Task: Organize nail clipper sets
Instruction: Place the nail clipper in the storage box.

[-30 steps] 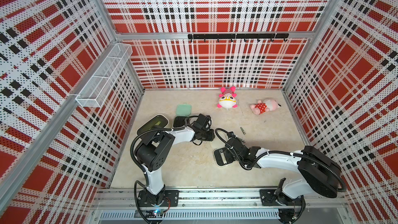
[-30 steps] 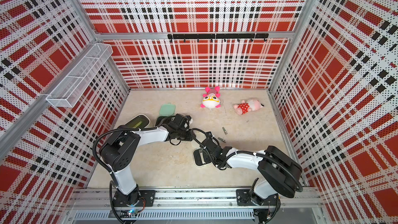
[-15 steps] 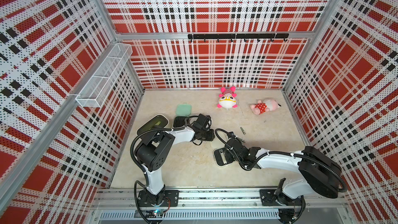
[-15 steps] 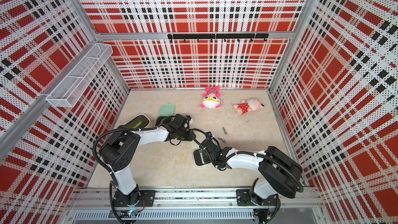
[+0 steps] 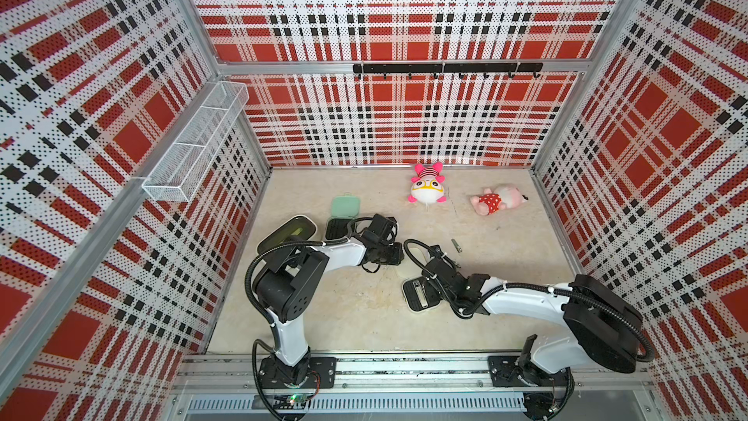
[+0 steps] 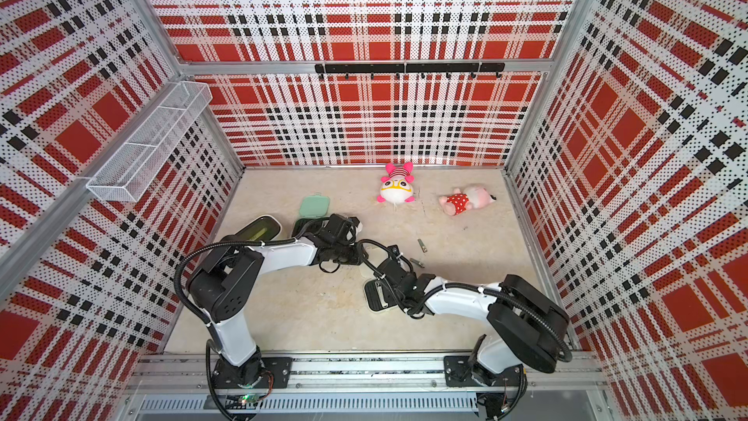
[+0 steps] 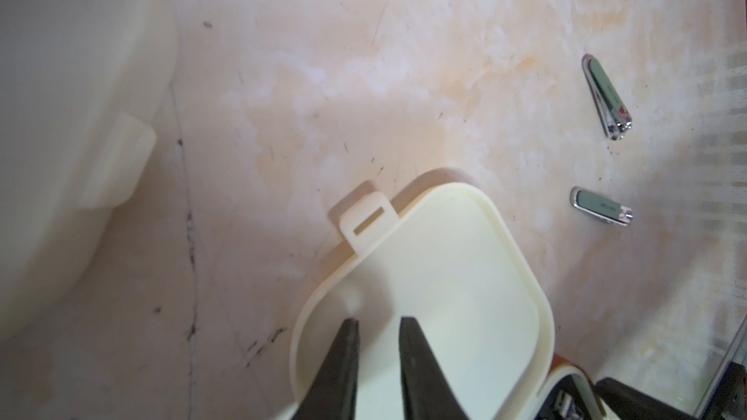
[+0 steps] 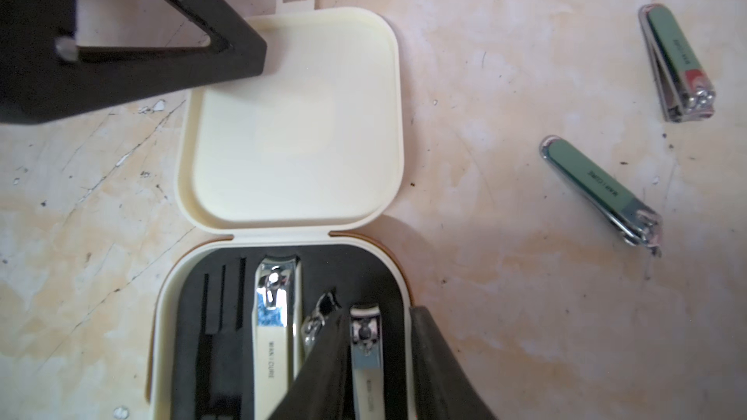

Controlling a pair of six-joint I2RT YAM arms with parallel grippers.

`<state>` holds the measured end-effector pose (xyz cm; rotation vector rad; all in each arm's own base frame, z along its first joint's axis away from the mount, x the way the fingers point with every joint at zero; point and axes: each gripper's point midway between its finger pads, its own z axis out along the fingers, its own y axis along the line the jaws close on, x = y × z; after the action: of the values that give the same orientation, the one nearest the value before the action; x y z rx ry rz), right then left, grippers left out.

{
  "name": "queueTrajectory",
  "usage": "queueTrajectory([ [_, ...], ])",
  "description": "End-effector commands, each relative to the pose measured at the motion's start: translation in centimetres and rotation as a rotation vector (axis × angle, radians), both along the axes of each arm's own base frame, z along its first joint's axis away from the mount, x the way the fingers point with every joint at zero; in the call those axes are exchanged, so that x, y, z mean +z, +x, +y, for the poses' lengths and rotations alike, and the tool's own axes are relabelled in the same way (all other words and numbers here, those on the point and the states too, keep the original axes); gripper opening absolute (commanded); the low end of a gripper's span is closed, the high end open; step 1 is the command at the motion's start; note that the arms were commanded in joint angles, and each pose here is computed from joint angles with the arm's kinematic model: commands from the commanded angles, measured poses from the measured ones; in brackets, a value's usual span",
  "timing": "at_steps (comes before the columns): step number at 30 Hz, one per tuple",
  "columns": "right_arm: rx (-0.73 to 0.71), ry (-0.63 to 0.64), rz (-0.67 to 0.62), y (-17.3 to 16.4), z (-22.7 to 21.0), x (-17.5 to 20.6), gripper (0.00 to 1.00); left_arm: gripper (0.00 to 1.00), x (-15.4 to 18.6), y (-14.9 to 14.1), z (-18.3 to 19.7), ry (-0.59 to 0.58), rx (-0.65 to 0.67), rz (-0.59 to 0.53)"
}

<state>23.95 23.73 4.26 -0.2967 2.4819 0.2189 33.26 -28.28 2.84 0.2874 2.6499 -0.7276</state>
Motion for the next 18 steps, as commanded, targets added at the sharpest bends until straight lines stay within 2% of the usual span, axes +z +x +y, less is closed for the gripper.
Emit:
queueTrajectory([
  [1, -0.026, 0.011, -0.029, 0.5, 0.1, 1.3, 0.3, 0.24, -1.2, -1.1, 0.7, 0.035, -0.002, 0.045],
  [11, -0.027, 0.062, -0.032, 0.5, 0.1, 2.2, 0.35, 0.24, -1.2, -1.1, 0.7, 0.039, -0.005, 0.045],
  [18, -0.043, 0.076, 0.015, 0.3, -0.6, 0.9, 0.36, 0.24, -1.0, -1.1, 0.7, 0.038, -0.006, 0.042],
])
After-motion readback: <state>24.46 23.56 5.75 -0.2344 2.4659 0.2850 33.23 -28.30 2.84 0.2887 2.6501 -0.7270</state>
